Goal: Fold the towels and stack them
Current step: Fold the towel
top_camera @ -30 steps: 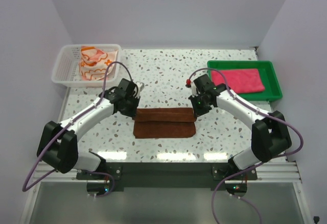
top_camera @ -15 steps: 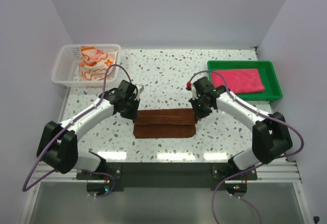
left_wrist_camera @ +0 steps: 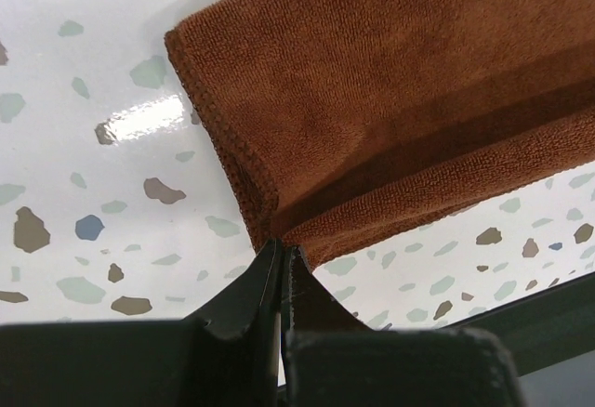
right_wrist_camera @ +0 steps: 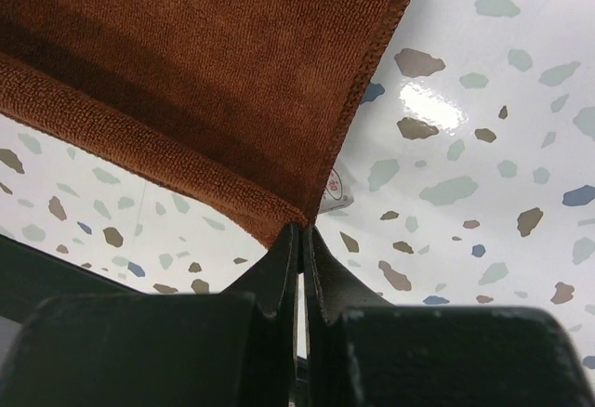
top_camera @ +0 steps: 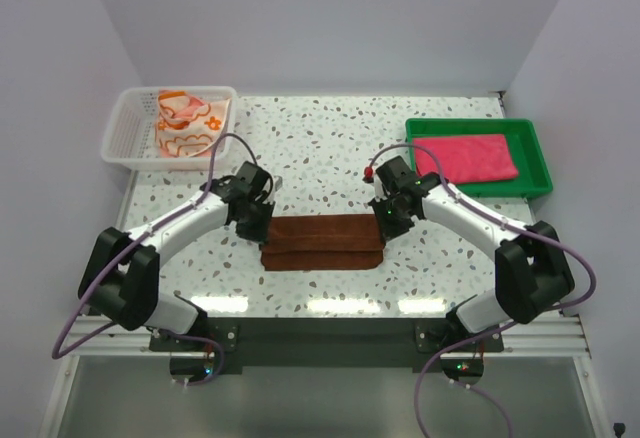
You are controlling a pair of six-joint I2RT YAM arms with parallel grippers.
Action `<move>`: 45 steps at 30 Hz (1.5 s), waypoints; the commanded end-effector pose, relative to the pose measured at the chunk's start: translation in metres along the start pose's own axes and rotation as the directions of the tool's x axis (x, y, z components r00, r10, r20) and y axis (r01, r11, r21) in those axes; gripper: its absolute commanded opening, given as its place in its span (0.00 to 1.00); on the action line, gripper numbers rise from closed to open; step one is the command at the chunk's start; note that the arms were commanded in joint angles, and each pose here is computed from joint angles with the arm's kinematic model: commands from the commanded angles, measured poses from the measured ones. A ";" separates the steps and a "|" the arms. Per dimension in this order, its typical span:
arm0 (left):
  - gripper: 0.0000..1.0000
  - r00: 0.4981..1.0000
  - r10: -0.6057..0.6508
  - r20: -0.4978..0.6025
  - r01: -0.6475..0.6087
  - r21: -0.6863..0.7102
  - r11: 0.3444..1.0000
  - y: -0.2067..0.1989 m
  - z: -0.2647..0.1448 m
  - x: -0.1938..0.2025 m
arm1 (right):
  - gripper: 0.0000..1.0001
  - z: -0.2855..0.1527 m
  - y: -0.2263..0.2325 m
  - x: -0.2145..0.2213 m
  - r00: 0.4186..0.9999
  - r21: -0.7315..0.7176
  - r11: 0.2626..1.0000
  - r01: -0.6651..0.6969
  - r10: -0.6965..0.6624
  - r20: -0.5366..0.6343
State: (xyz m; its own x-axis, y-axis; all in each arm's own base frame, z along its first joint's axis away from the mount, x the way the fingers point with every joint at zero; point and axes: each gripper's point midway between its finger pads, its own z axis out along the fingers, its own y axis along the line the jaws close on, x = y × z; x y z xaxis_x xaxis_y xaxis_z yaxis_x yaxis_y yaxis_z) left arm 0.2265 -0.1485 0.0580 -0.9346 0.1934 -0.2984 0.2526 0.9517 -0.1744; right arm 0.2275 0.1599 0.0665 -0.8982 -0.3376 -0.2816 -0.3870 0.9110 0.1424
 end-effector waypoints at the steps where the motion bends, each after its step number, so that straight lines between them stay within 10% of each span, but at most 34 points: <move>1: 0.04 0.998 -0.007 -0.062 0.006 -0.022 1.000 0.004 0.005 0.017 | 0.00 0.005 -0.006 0.010 0.999 0.033 0.999 -0.018 0.019 -0.030; 12: 0.09 0.997 -0.020 -0.071 0.021 0.018 1.000 -0.004 0.013 0.029 | 0.00 0.015 -0.004 0.017 0.998 0.025 1.000 -0.018 0.020 -0.062; 21: 0.53 0.994 -0.094 0.048 0.092 0.054 0.994 -0.011 -0.013 0.027 | 0.32 -0.002 0.020 0.030 0.998 -0.062 0.998 -0.017 0.013 -0.057; 27: 0.60 0.961 -0.184 0.204 0.148 0.180 0.973 -0.028 -0.054 0.015 | 0.36 -0.023 0.033 0.057 0.996 -0.114 0.993 -0.032 0.023 -0.081; 35: 0.48 0.917 -0.246 0.315 0.154 0.289 0.945 -0.051 -0.076 -0.026 | 0.35 -0.044 0.054 -0.004 0.976 -0.206 0.977 -0.058 0.099 0.194; 45: 0.28 0.940 -0.269 0.211 0.227 0.203 0.953 -0.058 0.002 0.009 | 0.33 0.022 0.041 0.005 0.943 -0.183 0.956 -0.228 0.263 0.201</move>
State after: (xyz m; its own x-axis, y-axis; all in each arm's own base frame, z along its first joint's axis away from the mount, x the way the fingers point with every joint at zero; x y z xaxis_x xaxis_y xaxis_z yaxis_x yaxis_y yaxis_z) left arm 0.2033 -0.2037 0.0827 -0.8949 -0.0539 -0.4431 0.1565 0.8918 -0.4246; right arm 0.2019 0.1979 0.0615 -0.9112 -0.1199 -0.3941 -0.2719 0.8938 0.3568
